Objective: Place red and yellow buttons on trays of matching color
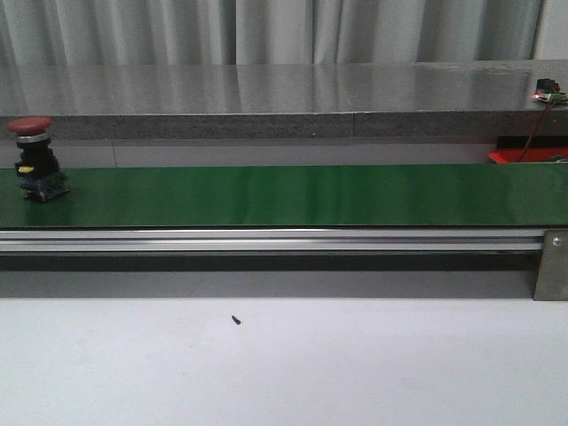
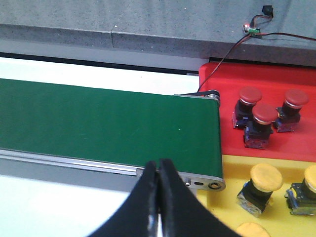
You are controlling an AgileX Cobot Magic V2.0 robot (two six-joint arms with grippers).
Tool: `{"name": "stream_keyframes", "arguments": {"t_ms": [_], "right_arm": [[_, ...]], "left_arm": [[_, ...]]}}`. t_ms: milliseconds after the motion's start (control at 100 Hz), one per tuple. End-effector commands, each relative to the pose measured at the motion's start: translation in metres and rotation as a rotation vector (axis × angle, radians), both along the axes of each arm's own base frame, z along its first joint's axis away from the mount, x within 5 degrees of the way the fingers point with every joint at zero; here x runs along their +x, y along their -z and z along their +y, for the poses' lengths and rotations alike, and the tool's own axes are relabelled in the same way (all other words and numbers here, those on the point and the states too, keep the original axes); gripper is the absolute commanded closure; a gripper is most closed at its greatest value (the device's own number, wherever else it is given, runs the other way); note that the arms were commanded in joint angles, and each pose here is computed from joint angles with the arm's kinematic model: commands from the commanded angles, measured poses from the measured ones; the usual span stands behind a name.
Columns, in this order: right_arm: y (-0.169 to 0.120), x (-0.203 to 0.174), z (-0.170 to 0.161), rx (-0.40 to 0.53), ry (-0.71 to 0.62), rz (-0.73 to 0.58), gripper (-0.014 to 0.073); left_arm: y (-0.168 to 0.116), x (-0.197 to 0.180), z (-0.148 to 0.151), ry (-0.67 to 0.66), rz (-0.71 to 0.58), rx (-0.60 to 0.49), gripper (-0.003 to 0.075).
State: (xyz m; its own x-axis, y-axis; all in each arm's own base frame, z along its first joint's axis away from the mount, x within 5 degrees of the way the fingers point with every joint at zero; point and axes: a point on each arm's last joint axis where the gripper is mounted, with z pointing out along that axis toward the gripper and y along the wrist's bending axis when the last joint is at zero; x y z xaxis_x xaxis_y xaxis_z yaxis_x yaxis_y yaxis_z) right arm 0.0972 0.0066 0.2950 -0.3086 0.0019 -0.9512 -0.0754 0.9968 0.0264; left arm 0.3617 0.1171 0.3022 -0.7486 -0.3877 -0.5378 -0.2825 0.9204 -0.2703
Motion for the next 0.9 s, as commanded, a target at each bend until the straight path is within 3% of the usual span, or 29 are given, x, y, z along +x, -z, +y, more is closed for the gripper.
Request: {"name": "stream_keyframes", "arguments": {"t_ms": [0,460,560,730,890], "right_arm": [[-0.014,0.002,-0.002,0.0,0.02,-0.089,0.0663],[-0.014,0.002,-0.002,0.0,0.02,-0.088,0.0663],[-0.014,0.002,-0.002,0.0,0.02,-0.088,0.0663],[-0.014,0.002,-0.002,0.0,0.02,-0.088,0.0663],[-0.014,0.002,-0.002,0.0,0.02,-0.088,0.0663]], "left_arm": [[-0.02,-0.002,-0.011,-0.001,-0.111,0.025,0.0461],[0.014,0.005,-0.013,-0.007,-0.066,0.017,0.0442],[0.014,0.005,-0.013,0.003,-0.065,0.024,0.0363],[0.014,0.004,-0.014,0.015,-0.055,0.025,0.0155],[0.009,0.0,-0.016,0.024,-0.054,0.023,0.0141]]}}
